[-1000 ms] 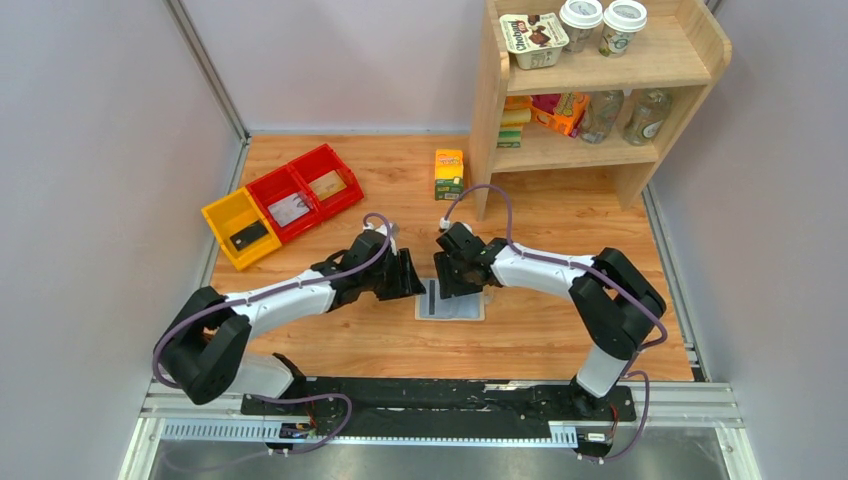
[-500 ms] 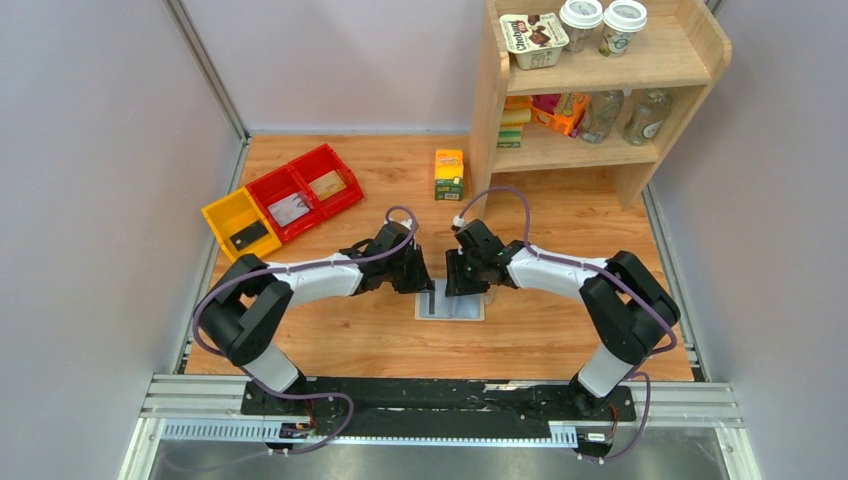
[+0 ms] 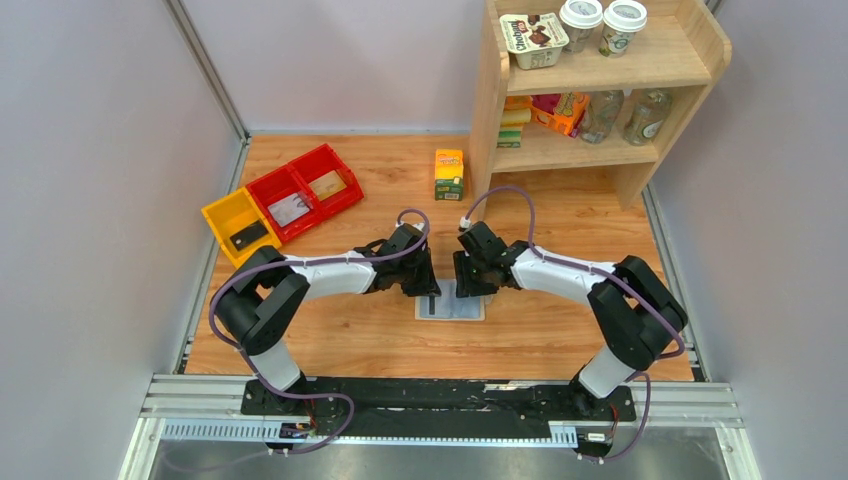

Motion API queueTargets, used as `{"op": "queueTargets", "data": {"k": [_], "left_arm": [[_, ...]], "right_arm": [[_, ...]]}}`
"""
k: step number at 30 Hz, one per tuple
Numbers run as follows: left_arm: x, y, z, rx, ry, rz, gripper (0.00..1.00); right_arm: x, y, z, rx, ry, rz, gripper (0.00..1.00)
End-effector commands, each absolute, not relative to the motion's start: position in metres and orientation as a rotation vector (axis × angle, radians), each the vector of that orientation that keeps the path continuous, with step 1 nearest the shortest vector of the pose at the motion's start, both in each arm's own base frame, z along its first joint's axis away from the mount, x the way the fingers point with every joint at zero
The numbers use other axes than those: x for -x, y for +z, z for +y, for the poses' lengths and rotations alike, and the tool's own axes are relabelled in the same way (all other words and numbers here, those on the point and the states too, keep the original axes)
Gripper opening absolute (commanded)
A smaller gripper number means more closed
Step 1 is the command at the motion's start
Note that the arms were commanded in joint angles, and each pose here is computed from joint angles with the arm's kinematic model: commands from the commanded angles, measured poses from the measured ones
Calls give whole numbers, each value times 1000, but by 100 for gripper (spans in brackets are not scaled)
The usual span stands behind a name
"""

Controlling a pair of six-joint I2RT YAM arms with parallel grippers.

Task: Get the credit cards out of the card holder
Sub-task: Remove the credit card from the card holder.

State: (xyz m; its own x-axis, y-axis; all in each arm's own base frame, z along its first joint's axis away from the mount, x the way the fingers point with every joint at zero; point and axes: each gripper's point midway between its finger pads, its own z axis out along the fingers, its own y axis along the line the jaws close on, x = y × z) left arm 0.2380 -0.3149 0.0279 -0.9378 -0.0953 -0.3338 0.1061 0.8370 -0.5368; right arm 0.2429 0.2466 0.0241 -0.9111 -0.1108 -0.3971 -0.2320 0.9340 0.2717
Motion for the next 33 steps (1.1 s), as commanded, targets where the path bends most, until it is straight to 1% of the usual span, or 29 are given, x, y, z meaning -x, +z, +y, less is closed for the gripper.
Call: {"op": "queueTargets", "data": {"k": [1,6,9,12,14,16,18,20,22,26,29,33], "left_arm": [[-219,-2,-283,13,-615,2774,9],[-219,-2,-283,4,-617,2771,9],[-220,1,-285,-7,-623,2762,9],[-223,7,-288,-24,-630,2741,9],[-225,11,-289,-25,-639,2725,9],[-225,14,-290,-24,-653,2710,9],[-226,20,-291,-18,-674,2687,9],[-228,26,-290,-16,-682,2660,9],[-231,39,-288,-29,-683,2618,10],[-235,53,-281,-35,-660,2571,11],[-239,56,-273,-19,-612,2544,11],[-239,50,-265,-21,-551,2559,11]], "right_arm": [[-233,14,186,228,59,2767,44],[-236,34,164,143,-40,2692,49],[-242,54,162,117,-21,2632,53],[-247,78,171,109,91,2550,59],[-250,94,186,128,220,2492,63],[-249,108,205,170,380,2437,65],[-245,117,224,207,532,2397,64],[-240,118,241,232,647,2394,61],[-238,114,254,240,732,2401,57],[-235,97,275,222,896,2419,55],[-232,88,289,220,999,2418,55],[-233,80,297,222,1052,2421,53]]}}
